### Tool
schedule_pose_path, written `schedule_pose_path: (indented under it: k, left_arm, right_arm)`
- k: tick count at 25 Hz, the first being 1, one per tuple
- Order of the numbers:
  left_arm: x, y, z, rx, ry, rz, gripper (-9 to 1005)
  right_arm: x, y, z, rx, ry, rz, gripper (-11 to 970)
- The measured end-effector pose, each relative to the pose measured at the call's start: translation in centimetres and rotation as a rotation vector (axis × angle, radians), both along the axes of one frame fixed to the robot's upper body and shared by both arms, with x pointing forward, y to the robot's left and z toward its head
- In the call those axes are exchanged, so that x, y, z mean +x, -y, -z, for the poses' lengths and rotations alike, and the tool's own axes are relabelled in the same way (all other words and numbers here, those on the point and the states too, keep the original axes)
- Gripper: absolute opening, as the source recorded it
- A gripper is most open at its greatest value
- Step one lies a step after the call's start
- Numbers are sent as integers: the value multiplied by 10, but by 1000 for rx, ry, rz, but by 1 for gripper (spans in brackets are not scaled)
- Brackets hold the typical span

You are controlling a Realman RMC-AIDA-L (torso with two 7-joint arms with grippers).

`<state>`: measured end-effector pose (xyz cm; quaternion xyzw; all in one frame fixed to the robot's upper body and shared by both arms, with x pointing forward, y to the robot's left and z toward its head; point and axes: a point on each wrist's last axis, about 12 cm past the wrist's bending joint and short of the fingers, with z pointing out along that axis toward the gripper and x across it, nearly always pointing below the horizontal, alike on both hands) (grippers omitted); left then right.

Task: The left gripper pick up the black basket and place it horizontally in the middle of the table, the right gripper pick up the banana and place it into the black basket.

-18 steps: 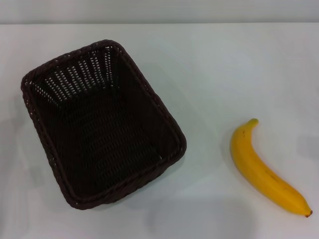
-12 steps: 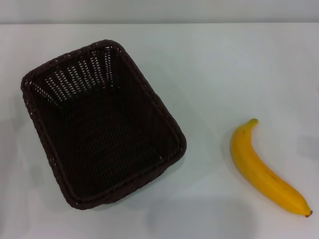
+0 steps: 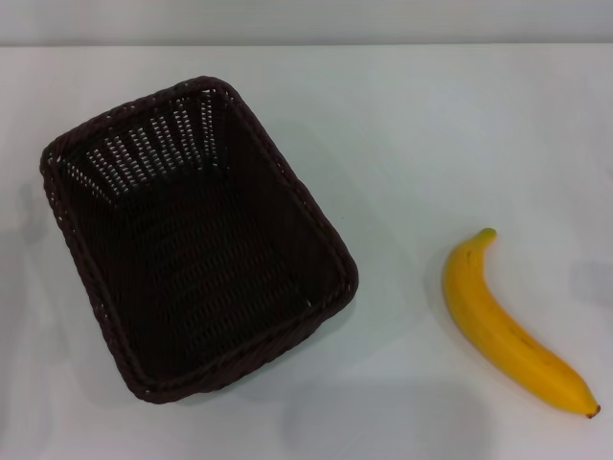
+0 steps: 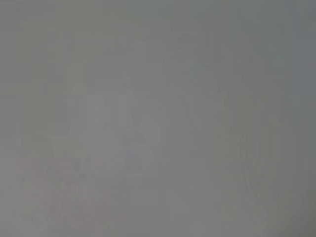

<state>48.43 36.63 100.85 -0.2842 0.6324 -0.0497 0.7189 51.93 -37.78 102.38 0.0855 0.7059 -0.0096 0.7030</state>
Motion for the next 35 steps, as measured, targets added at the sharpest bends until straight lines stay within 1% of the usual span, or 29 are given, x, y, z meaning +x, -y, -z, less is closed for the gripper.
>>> schedule_pose_path:
  k: [2,5,8,9,10,13,14,16,18,19,21,22,24,26,29,32,34,35]
  left_arm:
    - [2,-9,-4,-39,28,22,827]
    - [5,-31,-16,-112,70,107,827]
    - [8,-59,-36,-195,88,215,827]
    - [12,-75,-52,-220,66,302,827]
    - [12,-75,-52,-220,66,302,827]
    - [25,-99,-86,-198,-27,462,827]
    - [31,-104,-98,-180,-86,531,826]
    - [45,-112,-121,-143,-179,629,826]
    - [62,-115,-143,-98,-270,716,826]
    - [74,-114,-156,-68,-313,757,826]
    - [93,-112,-177,-12,-378,807,824]
    - [107,-107,-191,35,-420,843,823]
    - [125,-96,-207,104,-483,890,821]
    - [145,-80,-218,180,-559,932,820]
    - [168,-52,-226,286,-699,997,817]
    - [184,-17,-224,381,-812,1067,813]
    - [195,11,-220,462,-868,1107,810]
    - [198,22,-218,497,-888,1118,808]
  right_arm:
    - [0,0,0,0,0,0,857]
    - [0,0,0,0,-4,1,857]
    - [2,0,-1,-1,-3,-1,857]
    - [2,0,-1,-2,-1,-2,857]
    - [2,0,-1,-2,-1,-2,857]
    - [3,0,-2,-2,0,-3,857]
    - [4,0,-2,-2,1,-4,857]
    - [5,-1,-3,-3,4,-8,857]
    - [6,-2,-3,-3,6,-11,857]
    - [6,-2,-4,-4,8,-13,857]
    - [7,-3,-4,-4,10,-18,857]
    - [8,-4,-5,-4,12,-20,857]
    - [9,-5,-5,-4,14,-24,857]
    - [11,-7,-5,-3,16,-29,857]
    - [15,-12,-7,-4,22,-46,857]
    - [18,-19,-8,2,26,-76,857]
    - [17,-19,-8,17,30,-82,857]
    - [17,-18,-8,22,32,-80,857]
